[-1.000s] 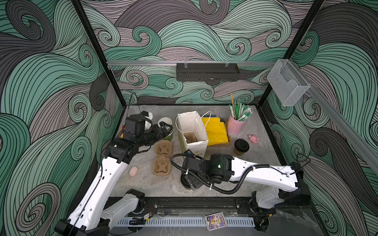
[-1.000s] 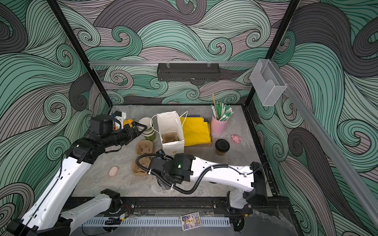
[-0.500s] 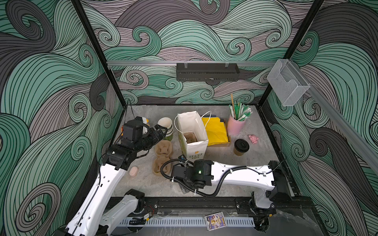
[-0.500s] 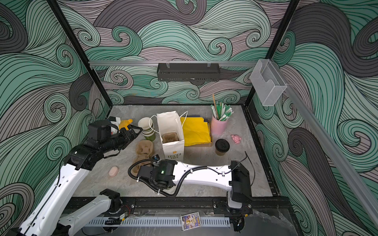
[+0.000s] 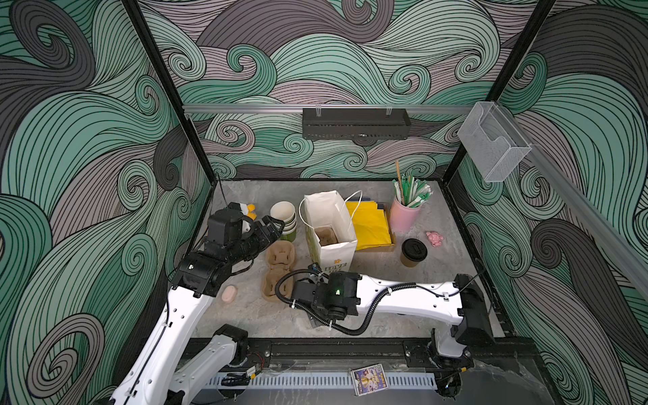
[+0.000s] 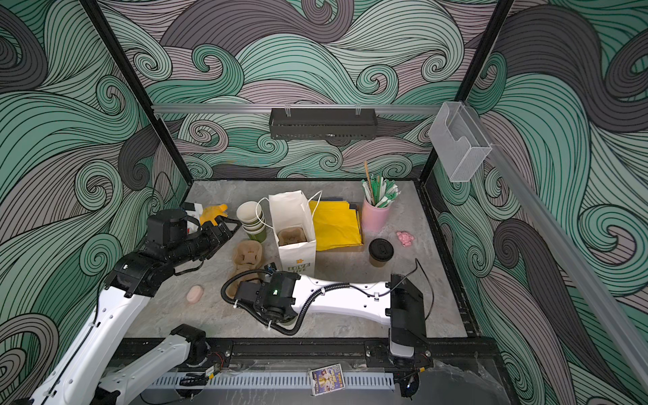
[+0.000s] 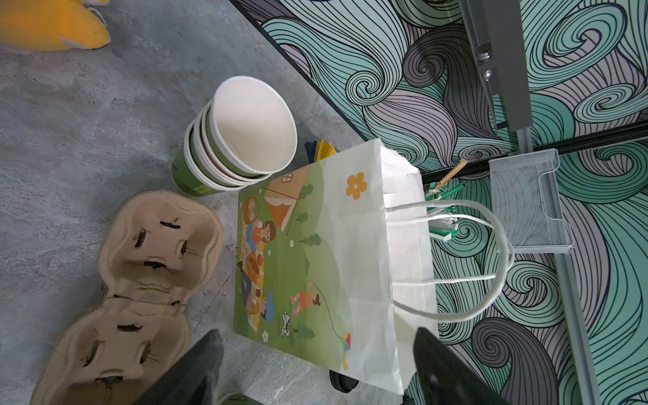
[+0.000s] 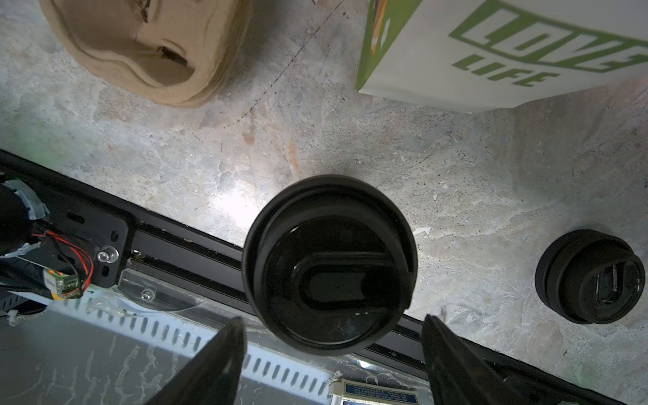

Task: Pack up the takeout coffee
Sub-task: 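Close the right gripper on the black lid of the green coffee cup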

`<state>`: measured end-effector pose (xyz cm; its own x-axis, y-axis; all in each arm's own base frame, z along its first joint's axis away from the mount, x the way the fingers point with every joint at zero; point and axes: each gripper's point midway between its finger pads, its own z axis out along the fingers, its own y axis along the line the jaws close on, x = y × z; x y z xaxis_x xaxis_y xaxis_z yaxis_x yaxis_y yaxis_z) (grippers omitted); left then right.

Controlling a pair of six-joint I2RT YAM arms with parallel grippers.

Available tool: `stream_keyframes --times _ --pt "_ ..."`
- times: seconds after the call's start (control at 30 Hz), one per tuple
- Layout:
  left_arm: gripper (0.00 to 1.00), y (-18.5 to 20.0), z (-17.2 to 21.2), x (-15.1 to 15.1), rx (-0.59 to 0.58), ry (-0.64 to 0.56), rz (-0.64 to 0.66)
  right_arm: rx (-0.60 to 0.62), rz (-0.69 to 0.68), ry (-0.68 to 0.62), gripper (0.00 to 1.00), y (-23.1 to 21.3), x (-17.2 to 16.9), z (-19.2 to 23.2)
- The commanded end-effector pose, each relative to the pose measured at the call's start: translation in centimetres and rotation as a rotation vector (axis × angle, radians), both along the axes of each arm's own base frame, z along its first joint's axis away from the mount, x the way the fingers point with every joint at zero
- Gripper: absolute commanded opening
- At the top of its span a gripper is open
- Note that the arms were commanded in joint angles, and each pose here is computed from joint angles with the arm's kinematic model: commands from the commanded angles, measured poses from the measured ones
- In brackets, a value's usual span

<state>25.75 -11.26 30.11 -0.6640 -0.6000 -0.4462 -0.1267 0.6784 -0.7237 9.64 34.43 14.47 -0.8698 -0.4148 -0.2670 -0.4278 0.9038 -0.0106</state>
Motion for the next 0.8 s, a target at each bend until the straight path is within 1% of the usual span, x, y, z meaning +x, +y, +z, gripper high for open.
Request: stream_keyframes --times 0.0,0.13,0.27,0.47,0.77 --pt "0.87 0.3 -0.3 0.0 0.004 0.012 0.015 -0.009 -0.031 0.006 0.77 -0.2 0.3 -0.1" --pt "0.87 0.3 -0.3 0.0 0.002 0.013 0.015 -0.014 -0.02 0.021 0.76 0.1 0.2 -0.4" --pt "0.87 0.3 -0.3 0.0 -0.003 0.017 0.017 -0.021 -0.021 0.032 0.77 0.1 0.2 -0.7" --pt "0.87 0.2 -0.4 0.1 -0.009 0.019 0.017 -0.028 -0.02 0.034 0.76 0.1 0.6 -1.0" --pt "0.87 0.2 -0.4 0.1 -0.008 0.018 0.017 -0.034 -0.019 0.041 0.76 0.2 1.1 -1.2"
